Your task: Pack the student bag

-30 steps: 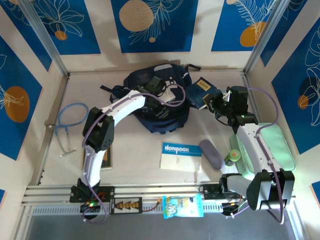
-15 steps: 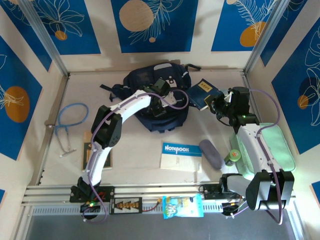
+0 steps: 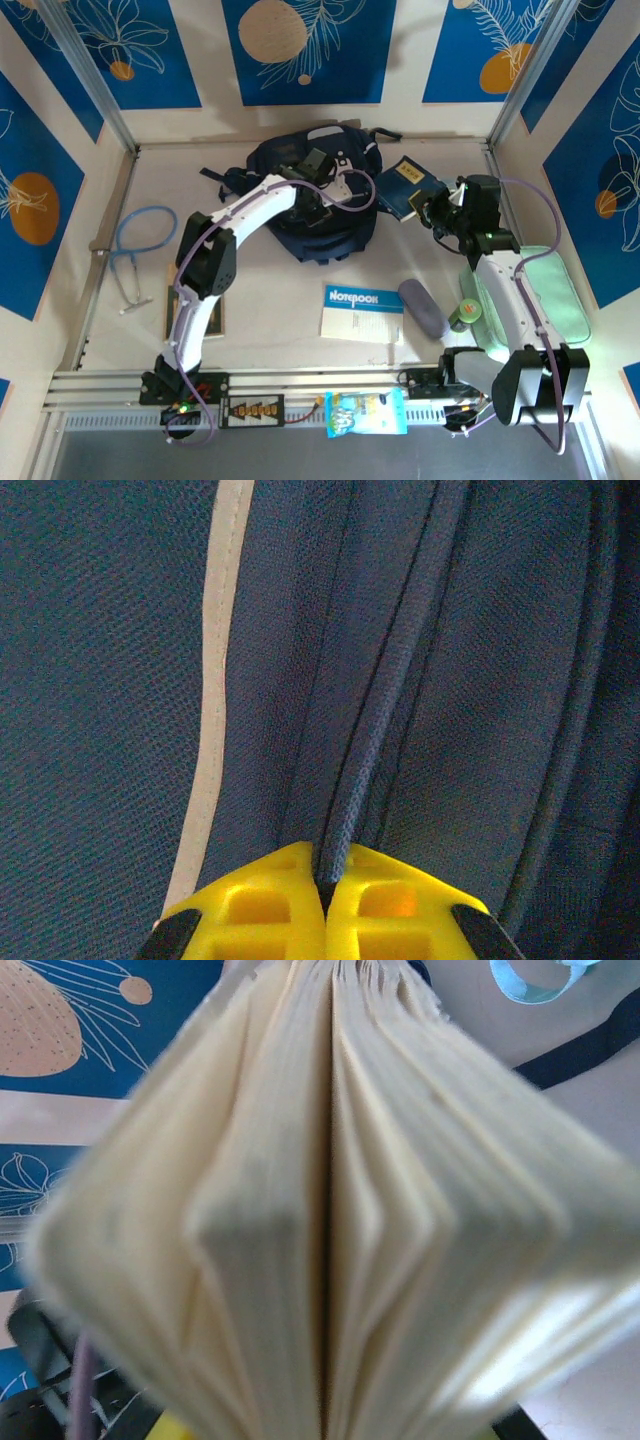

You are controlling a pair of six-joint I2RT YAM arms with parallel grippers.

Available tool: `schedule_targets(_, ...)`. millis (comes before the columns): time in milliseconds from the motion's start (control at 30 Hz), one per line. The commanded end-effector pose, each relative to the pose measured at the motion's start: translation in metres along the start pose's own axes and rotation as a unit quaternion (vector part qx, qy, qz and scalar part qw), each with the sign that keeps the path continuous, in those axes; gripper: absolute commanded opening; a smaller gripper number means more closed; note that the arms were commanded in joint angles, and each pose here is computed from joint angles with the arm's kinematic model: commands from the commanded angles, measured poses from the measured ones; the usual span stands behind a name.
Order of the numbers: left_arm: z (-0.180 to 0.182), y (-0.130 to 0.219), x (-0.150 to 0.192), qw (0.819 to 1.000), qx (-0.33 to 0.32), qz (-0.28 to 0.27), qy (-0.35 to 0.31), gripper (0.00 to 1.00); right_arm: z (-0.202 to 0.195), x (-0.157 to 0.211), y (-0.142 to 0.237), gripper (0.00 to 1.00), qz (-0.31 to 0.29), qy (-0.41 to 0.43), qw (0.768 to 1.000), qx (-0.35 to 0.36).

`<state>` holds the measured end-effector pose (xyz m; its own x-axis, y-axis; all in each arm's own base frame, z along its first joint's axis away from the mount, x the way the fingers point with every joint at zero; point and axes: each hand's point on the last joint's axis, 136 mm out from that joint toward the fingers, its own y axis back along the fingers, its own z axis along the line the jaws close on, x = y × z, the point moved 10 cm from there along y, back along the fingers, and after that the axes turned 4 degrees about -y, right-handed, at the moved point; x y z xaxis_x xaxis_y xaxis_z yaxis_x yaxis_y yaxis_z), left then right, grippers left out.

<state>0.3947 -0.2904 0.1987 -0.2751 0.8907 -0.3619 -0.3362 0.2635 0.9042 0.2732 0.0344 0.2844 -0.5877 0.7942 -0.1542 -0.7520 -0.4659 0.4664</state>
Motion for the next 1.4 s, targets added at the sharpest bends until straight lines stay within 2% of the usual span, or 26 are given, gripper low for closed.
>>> schedule_targets(0, 0.011, 0.055, -0.012, 0.997, -0.015, -0.071, 0.023, 0.0, 0.001, 0.002, 0.009, 0.0, -0.016, 0.019, 1.0, -0.004)
schedule_targets(233, 0.018, 0.1, -0.021, 0.988, -0.046, -0.135, 0.05, 0.0, -0.003, 0.003, 0.029, 0.0, -0.05, 0.017, 0.998, 0.028)
schedule_targets(400, 0.033, 0.137, -0.034, 0.973, -0.108, -0.187, 0.084, 0.0, -0.005, 0.008, 0.049, 0.0, -0.072, 0.027, 0.996, 0.047)
schedule_targets(500, 0.041, 0.146, -0.036, 0.957, -0.153, -0.211, 0.13, 0.0, -0.007, 0.015, 0.051, 0.0, -0.052, 0.024, 0.998, 0.036)
schedule_targets(633, 0.046, 0.156, -0.04, 0.939, -0.175, -0.242, 0.173, 0.0, -0.009, 0.031, 0.041, 0.0, -0.005, 0.024, 0.999, 0.021)
schedule_targets(800, 0.045, 0.166, -0.042, 0.929, -0.167, -0.273, 0.188, 0.0, 0.003, 0.063, 0.011, 0.0, 0.057, 0.062, 0.996, 0.017)
schedule_targets(967, 0.044, 0.177, -0.041, 0.922, -0.152, -0.281, 0.218, 0.0, 0.027, 0.086, -0.032, 0.0, 0.094, 0.072, 0.992, -0.045)
schedule_targets(1200, 0.04, 0.191, -0.04, 0.914, -0.095, -0.289, 0.267, 0.0, 0.04, 0.082, -0.102, 0.0, 0.058, 0.018, 0.994, -0.086)
schedule_targets(1367, 0.042, 0.2, -0.039, 0.906, -0.08, -0.299, 0.289, 0.0, 0.037, 0.084, -0.148, 0.01, 0.018, 0.0, 0.998, -0.068)
